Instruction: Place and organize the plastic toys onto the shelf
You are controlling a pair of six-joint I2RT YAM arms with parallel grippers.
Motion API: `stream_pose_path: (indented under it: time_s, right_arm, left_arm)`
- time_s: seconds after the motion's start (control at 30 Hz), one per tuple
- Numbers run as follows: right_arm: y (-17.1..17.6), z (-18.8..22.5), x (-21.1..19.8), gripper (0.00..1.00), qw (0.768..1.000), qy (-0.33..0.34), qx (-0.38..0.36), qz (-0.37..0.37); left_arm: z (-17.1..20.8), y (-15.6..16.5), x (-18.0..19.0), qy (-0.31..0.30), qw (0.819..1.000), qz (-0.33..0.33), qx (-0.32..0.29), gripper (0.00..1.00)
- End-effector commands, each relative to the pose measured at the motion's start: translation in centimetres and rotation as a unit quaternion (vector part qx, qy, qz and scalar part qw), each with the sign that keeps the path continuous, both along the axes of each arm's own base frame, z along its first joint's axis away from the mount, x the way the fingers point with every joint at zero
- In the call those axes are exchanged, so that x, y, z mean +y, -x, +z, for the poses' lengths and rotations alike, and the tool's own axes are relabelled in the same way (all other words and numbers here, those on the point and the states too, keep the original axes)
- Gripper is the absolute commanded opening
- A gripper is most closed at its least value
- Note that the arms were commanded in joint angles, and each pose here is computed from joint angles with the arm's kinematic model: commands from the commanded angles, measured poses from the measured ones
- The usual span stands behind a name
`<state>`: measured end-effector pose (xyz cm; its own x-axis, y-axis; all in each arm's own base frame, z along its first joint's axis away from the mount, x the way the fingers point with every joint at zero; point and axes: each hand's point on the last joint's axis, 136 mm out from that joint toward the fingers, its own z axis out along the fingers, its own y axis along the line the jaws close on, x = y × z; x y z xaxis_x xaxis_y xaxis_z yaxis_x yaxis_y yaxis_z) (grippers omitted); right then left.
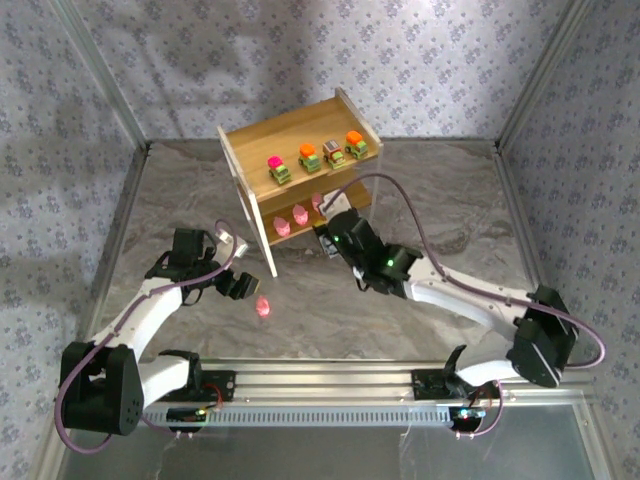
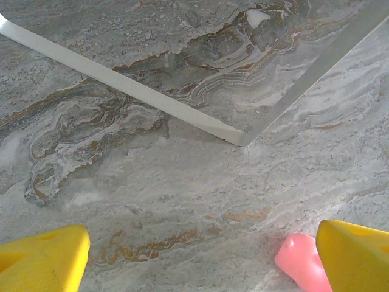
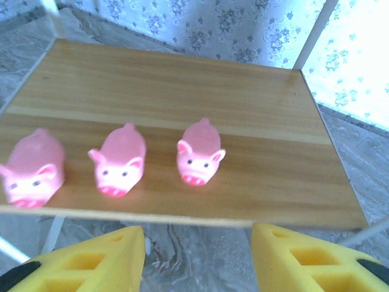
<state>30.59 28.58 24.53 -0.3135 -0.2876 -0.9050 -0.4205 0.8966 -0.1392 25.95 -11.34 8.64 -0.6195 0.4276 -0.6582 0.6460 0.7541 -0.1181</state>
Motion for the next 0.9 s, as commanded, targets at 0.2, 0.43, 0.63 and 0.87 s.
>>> stream_pose_path:
  time_s: [0.2, 0.43, 0.63, 0.87]
  right_arm:
    - [6.8, -1.3, 1.0, 0.58, 1.000, 0.025, 0.003, -0.019]
    - [11.1, -4.4, 5.1, 0.63, 0.999, 0.031, 0.024, 0.018]
    - [14.0, -8.1, 9.0, 0.66, 0.997, 0.033, 0.060, 0.043]
    - [15.8, -11.8, 13.3, 0.67, 0.991, 0.031, 0.101, 0.076]
  left_arm:
    - [0.2, -0.3, 0.4, 0.000, 1.000, 0.012, -0.002, 0.96]
    - [1.1, -0.6, 0.9, 0.009, 1.000, 0.027, -0.008, 0.96]
    - [2.1, -0.6, 1.5, 0.034, 0.999, 0.038, -0.011, 0.96]
    - [5.2, -0.9, 2.0, 0.076, 0.995, 0.046, -0.042, 0.96]
